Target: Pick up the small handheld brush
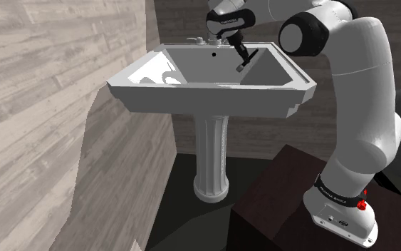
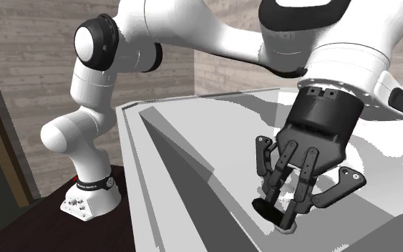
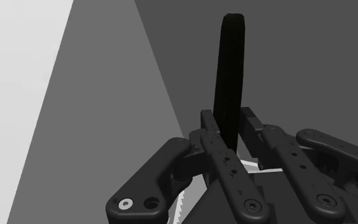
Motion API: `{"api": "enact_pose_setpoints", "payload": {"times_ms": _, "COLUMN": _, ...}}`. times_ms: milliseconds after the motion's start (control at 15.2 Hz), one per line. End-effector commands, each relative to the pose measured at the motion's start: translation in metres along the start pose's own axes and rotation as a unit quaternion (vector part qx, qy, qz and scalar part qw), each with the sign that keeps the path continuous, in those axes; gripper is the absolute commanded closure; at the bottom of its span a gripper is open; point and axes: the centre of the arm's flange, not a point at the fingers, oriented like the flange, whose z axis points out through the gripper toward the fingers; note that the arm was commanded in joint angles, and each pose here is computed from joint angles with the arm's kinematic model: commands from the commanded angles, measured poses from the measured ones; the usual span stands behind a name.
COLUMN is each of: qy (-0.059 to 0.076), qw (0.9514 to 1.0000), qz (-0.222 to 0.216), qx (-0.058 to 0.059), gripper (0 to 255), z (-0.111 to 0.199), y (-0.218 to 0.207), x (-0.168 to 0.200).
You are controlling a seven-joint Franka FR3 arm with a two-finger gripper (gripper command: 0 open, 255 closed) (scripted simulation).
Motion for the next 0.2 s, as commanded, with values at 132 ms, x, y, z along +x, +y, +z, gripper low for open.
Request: {"api": "enact_pose_setpoints", "payload": {"times_ms": 132, "qy": 0.000, "qw": 1.0000, "qz": 0.000, "qx": 0.000, "gripper": 255, "z": -0.0094, "y": 0.0002, "x": -0.0053}}
